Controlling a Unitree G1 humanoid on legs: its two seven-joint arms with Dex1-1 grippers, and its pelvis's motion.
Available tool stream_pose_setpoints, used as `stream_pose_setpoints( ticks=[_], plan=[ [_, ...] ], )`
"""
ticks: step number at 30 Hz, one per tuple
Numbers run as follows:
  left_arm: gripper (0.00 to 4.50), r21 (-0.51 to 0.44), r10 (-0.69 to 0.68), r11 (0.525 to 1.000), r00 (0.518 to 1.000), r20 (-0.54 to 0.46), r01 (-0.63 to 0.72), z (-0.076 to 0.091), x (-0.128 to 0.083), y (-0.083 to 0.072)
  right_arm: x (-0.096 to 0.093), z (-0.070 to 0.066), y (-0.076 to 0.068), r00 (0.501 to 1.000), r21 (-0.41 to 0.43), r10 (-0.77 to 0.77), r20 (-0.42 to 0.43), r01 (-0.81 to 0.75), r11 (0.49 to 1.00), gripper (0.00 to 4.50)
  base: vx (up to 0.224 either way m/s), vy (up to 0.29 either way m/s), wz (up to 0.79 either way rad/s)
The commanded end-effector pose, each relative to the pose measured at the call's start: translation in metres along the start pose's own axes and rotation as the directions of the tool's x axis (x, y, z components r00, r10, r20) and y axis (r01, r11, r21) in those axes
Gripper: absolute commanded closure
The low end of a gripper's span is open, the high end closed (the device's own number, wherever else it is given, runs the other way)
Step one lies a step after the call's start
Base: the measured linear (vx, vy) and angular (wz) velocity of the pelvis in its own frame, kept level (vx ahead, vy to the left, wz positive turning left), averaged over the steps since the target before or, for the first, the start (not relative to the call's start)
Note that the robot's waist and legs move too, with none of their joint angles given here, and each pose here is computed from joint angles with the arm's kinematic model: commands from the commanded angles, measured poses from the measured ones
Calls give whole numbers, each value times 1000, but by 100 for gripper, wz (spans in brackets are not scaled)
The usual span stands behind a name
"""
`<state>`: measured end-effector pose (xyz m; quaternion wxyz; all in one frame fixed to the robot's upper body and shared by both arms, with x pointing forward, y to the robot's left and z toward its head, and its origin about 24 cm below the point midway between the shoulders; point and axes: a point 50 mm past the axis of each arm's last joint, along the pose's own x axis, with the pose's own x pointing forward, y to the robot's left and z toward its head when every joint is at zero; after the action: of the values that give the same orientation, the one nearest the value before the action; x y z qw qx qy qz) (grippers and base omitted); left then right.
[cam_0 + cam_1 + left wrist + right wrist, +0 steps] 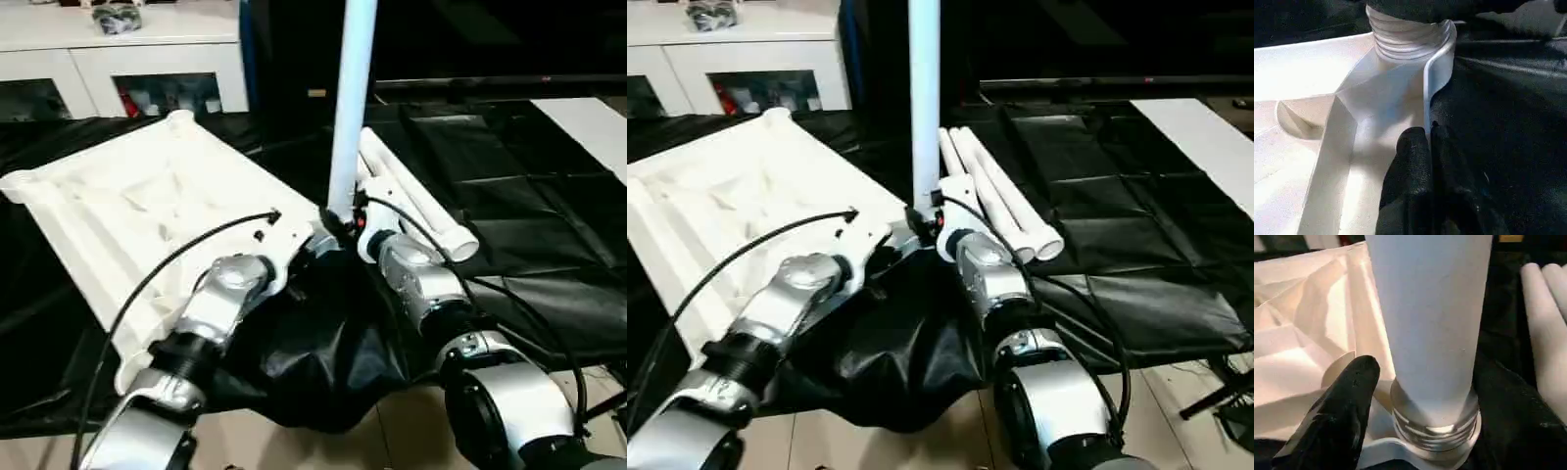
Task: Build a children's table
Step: Rotate leg to tighten
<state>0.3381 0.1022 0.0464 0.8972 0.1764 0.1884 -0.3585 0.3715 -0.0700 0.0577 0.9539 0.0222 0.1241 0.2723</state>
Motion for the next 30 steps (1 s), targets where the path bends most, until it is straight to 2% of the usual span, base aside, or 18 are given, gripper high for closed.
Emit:
stream_pose_setpoints(
  ticks=[1, 2, 6, 11, 14, 16, 24, 26, 30],
  plan=[
    [450, 69, -97, 994, 987, 129, 88, 23, 1, -11, 0, -13, 9, 995, -19, 73, -67, -75, 997, 125, 0, 0, 0],
    [450, 86, -137, 988, 983, 126, 126, 20, -5, -8, -6, -9, -2, 992, -93, 110, -65, -116, 989, 125, 0, 0, 0],
    [450, 126, -246, 965, 961, 127, 230, 15, -17, -3, -24, -5, -17, 966, -206, 240, -95, -255, 945, 125, 0, 0, 0],
    [450, 170, -351, 929, 927, 133, 328, 14, -28, -2, -38, 1, -26, 931, -221, 347, -115, -365, 904, 125, 0, 0, 0],
    [450, 183, -405, 907, 906, 122, 380, 12, -33, -2, -48, 1, -31, 902, -243, 402, -158, -430, 870, 125, 0, 0, 0],
    [450, 187, -448, 886, 889, 99, 425, 7, -39, 1, -60, 0, -38, 862, -252, 455, -222, -502, 827, 125, 0, 0, 0],
    [450, 190, -509, 852, 857, 77, 489, 1, -45, 1, -69, -6, -41, 821, -264, 483, -305, -560, 785, 125, 0, 0, 0],
    [450, 191, -513, 849, 855, 75, 493, 0, -46, 1, -69, -8, -40, 814, -267, 485, -320, -569, 778, 151, 0, 0, 0],
    [450, 192, -522, 843, 850, 73, 502, 0, -47, 0, -69, -8, -39, 812, -265, 487, -322, -571, 777, 173, 0, 0, 0]
  ],
)
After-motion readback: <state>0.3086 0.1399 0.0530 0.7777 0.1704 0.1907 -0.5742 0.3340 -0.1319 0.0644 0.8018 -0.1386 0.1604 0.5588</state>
